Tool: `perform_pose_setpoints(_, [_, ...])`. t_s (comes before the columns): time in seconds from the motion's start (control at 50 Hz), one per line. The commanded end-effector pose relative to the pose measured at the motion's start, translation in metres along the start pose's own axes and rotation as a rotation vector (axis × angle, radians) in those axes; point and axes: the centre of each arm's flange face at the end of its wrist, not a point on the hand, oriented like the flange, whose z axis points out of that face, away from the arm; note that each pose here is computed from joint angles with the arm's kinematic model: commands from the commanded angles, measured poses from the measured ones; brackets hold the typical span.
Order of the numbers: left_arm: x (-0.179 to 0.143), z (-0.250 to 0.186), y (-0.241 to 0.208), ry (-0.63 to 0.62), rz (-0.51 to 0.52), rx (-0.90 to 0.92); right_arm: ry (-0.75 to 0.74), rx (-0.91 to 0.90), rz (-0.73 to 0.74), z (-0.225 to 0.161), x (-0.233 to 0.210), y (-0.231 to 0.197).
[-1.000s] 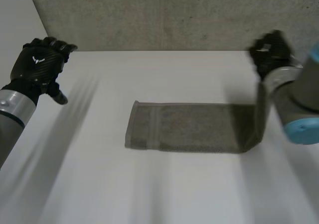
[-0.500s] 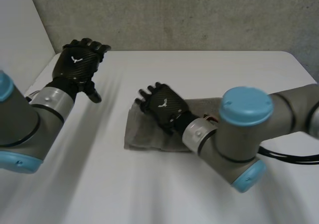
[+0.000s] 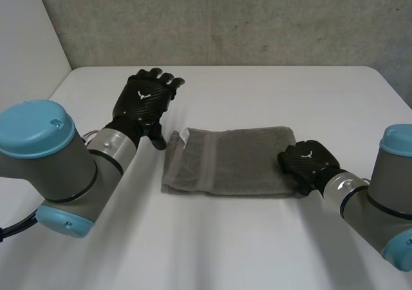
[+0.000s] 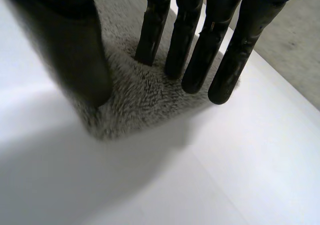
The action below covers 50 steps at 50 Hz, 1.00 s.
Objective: Fold the towel.
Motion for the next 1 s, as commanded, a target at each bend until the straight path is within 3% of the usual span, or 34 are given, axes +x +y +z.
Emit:
perform_pose_setpoints(0.02, [0.001, -0.002, 0.002, 0.004, 0.0, -0.008, 0.129, -0.037, -0.126, 0.006, 0.011, 0.004])
perform_pose_setpoints(0.22, [-0.002, -0.003, 0.002, -0.003, -0.002, -0.012, 0.213, -0.015, -0.318, 0.014, 0.006, -0.012])
perform_pose_setpoints(0.38, [-0.013, -0.004, -0.014, -0.036, 0.004, 0.03, 0.125, 0.326, -0.604, 0.004, -0.092, -0.084])
perform_pose_setpoints(0.46, [-0.022, -0.005, -0.02, -0.078, 0.004, 0.043, 0.057, 0.426, -0.675, 0.001, -0.135, -0.088])
perform_pose_setpoints(0.5, [-0.033, -0.005, -0.025, -0.127, 0.002, 0.047, -0.067, 0.521, -0.737, -0.007, -0.176, -0.082])
perform_pose_setpoints(0.6, [-0.038, -0.006, -0.028, -0.147, 0.001, 0.052, -0.195, 0.582, -0.771, -0.012, -0.202, -0.071])
perform_pose_setpoints(0.76, [-0.035, -0.008, -0.023, -0.137, -0.002, 0.038, -0.159, 0.504, -0.697, -0.008, -0.179, -0.065])
perform_pose_setpoints(0.8, [-0.033, -0.008, -0.023, -0.133, -0.002, 0.041, -0.1, 0.513, -0.551, -0.016, -0.143, -0.085])
perform_pose_setpoints(0.82, [-0.033, -0.008, -0.023, -0.133, -0.002, 0.041, -0.1, 0.513, -0.55, -0.016, -0.143, -0.085])
perform_pose_setpoints(0.86, [-0.032, -0.006, -0.025, -0.134, -0.005, 0.048, -0.082, 0.519, -0.358, -0.024, -0.119, -0.099])
perform_pose_setpoints(0.92, [-0.031, -0.006, -0.026, -0.133, -0.007, 0.051, -0.076, 0.518, -0.263, -0.025, -0.109, -0.104])
perform_pose_setpoints(0.96, [-0.027, -0.005, -0.028, -0.121, -0.033, 0.063, -0.067, 0.487, -0.098, -0.025, -0.088, -0.107])
perform_pose_setpoints(1.0, [-0.023, -0.004, -0.028, -0.112, -0.059, 0.067, -0.062, 0.449, -0.028, -0.026, -0.074, -0.106])
